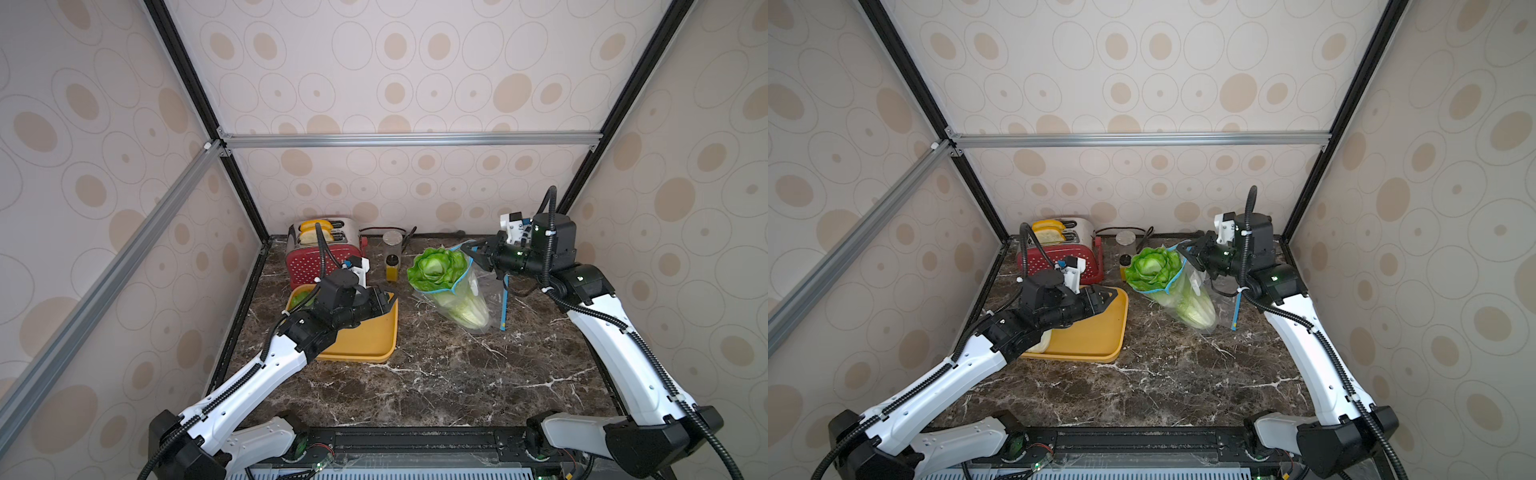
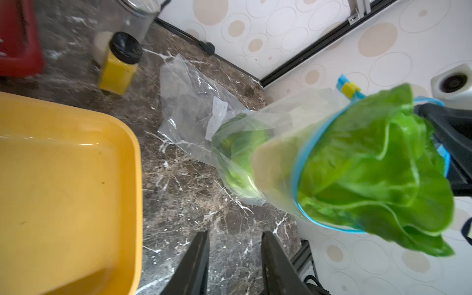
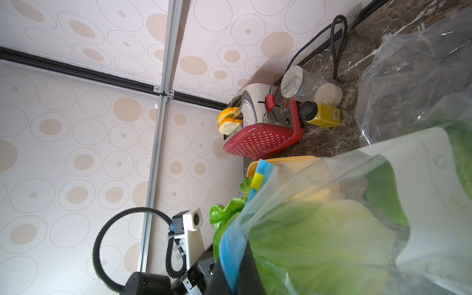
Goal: Put the chinese cabbages into a zipper bag and zip it
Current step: Adjust the zipper food storage bag at the center of the board, then close the zipper of the food storage bag at the center of the board.
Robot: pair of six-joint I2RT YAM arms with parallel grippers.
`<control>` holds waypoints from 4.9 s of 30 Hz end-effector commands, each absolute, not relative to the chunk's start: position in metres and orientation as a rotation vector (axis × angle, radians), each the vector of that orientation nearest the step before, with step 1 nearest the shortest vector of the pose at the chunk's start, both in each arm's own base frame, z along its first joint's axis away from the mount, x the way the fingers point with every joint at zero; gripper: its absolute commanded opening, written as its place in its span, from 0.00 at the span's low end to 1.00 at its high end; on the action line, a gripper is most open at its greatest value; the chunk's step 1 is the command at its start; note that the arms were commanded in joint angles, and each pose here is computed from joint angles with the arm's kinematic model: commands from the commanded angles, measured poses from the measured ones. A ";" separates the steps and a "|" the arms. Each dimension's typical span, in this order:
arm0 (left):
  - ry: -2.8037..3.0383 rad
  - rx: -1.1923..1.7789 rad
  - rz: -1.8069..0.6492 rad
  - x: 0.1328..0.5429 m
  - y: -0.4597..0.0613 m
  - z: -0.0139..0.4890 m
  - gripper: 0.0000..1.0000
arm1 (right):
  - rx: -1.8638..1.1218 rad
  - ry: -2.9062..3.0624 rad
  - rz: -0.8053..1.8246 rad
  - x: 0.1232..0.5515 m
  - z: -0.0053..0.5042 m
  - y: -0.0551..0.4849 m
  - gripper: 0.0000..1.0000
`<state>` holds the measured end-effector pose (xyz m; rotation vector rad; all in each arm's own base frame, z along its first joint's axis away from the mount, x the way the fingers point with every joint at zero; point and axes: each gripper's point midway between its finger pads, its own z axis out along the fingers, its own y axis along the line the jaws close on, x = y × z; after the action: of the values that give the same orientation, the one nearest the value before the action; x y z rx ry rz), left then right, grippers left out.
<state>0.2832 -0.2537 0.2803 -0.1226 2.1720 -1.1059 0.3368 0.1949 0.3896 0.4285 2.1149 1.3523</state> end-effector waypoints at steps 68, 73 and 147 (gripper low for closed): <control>2.154 0.105 -1.132 0.293 -0.340 0.339 0.00 | 0.033 2.460 1.033 0.339 0.313 0.199 0.00; 2.136 0.172 -1.112 0.292 -0.348 0.348 0.01 | 0.016 2.472 0.941 0.340 0.309 0.190 0.00; 1.634 0.834 -0.774 0.328 -0.272 0.367 0.99 | -0.721 2.186 0.422 0.272 0.363 0.155 0.00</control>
<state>0.3303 -0.2613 0.3780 0.6380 1.7325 -0.7353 0.2773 0.1461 0.3507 -0.5956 2.3065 0.3551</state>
